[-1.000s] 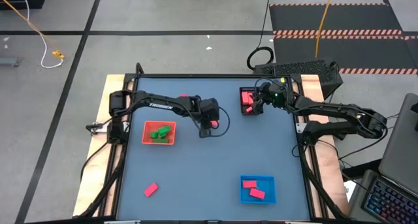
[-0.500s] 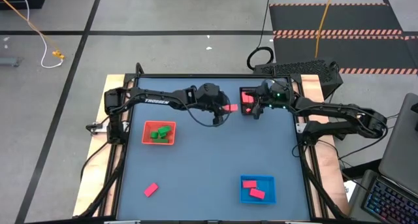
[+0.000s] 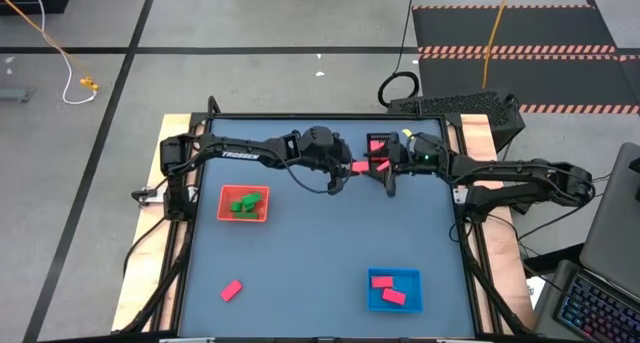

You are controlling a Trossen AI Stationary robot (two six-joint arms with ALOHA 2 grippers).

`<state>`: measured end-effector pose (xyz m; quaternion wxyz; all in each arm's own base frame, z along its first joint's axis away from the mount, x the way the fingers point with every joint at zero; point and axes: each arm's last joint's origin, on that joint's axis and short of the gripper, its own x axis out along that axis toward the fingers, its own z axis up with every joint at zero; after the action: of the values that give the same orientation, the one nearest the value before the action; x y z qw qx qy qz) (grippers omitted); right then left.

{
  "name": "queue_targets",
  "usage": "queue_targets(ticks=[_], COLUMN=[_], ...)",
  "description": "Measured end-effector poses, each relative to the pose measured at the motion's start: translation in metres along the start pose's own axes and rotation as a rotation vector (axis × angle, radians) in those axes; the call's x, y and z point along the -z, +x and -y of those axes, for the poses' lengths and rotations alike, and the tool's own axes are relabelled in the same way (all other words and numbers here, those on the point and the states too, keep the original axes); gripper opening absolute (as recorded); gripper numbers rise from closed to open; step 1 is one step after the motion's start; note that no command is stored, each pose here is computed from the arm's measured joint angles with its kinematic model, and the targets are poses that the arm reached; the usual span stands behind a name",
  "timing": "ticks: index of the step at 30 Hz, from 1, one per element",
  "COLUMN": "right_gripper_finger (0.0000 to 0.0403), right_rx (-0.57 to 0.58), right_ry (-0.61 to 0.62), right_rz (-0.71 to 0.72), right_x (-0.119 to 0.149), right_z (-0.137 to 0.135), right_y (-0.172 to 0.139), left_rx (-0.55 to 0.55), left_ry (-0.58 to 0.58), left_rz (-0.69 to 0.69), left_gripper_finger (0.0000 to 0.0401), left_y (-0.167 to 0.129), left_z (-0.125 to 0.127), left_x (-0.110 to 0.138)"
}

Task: Sort & place blocks by color
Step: Put the orange block into the black bin

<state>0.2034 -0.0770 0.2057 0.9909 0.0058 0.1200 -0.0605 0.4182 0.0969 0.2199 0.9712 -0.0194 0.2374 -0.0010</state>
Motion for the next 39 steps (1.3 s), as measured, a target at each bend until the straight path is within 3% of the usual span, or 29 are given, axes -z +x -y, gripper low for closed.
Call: queue_targets(ticks=[15, 19, 26, 31, 34, 39], right_gripper_finger=[0.0254, 0.0222, 0.0129, 0.0123, 0.0123, 0.0123], right_rx=[-0.006, -0.007, -0.014, -0.013, 0.018, 0.177], right_ry=[-0.039, -0.063, -0.087, -0.12, -0.135, -0.157], right_rz=[0.016, 0.014, -0.011, -0.013, -0.028, -0.171], right_x=[-0.002, -0.002, 0.001, 0.001, 0.002, 0.014], right_z=[-0.002, -0.003, -0.003, -0.003, -0.002, 0.003], right_y=[0.001, 0.001, 0.0, 0.0, 0.0, -0.001], left_rx=[0.001, 0.002, 0.004, 0.003, -0.028, -0.147], left_ry=[0.019, 0.02, 0.031, 0.054, 0.039, 0.02], left_rz=[0.082, 0.082, 0.085, 0.09, 0.074, -0.013], left_gripper_finger=[0.0132, 0.0132, 0.0147, 0.0136, 0.0164, 0.0236], left_y=[0.0, 0.001, 0.001, 0.001, 0.001, -0.015], left_z=[0.003, 0.004, 0.004, 0.004, 0.001, -0.006], left_x=[-0.008, -0.008, -0.008, -0.009, -0.007, -0.009])
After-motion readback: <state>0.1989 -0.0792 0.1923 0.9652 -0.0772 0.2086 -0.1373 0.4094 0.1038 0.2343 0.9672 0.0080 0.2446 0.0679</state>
